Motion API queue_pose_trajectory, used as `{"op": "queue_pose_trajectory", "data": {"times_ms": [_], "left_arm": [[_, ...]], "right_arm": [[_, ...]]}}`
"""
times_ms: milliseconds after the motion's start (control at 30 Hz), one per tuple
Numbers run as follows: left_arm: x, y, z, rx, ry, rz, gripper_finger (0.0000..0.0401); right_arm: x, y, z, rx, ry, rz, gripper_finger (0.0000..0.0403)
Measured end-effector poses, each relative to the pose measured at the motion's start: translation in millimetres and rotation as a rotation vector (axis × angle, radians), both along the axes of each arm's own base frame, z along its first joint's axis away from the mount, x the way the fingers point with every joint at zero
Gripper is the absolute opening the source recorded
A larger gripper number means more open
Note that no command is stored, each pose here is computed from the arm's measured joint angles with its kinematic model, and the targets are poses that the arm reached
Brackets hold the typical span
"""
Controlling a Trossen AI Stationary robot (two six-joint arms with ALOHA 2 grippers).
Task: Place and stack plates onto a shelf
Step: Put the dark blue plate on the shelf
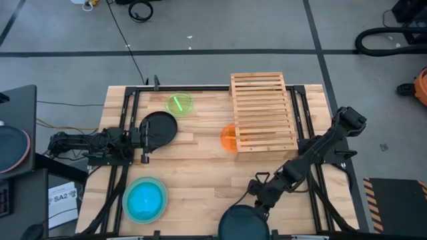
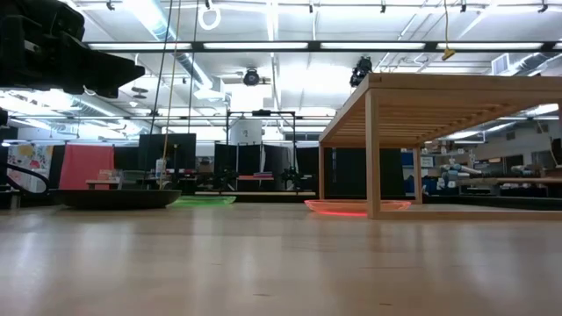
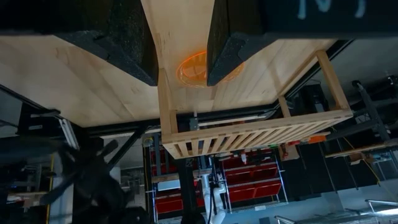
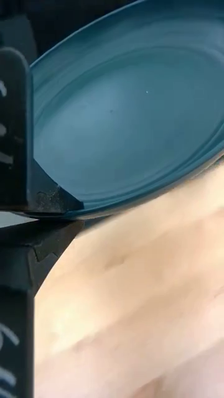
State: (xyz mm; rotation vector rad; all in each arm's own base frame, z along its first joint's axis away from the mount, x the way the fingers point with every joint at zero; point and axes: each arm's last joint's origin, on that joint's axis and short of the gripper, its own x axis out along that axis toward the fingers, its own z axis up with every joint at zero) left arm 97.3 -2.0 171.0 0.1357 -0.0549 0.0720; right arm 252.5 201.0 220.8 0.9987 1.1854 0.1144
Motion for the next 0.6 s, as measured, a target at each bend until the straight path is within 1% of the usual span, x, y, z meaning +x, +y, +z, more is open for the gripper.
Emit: {"op": "queue_pose_trajectory", "data": {"times_ms": [67, 167, 367, 600], "left_arm": [[0, 0, 0, 0.0, 0.0, 0.0, 0.0141], [0, 0, 0, 0.0, 0.0, 0.0, 0.0141], [0, 0, 0, 0.0, 0.0, 0.0, 0.0141], [0, 0, 0, 0.0, 0.0, 0.0, 0.0141]], "right_arm": [[9, -4, 15, -0.005, -0.031, 0.028, 0.0016], [20, -15, 38, -0.062, -0.054, 0.074, 0.0017], [29, -47, 87, -0.243, -0.034, 0.137, 0.0017], [24, -95, 141, -0.463, -0.014, 0.161, 0.0017]]}}
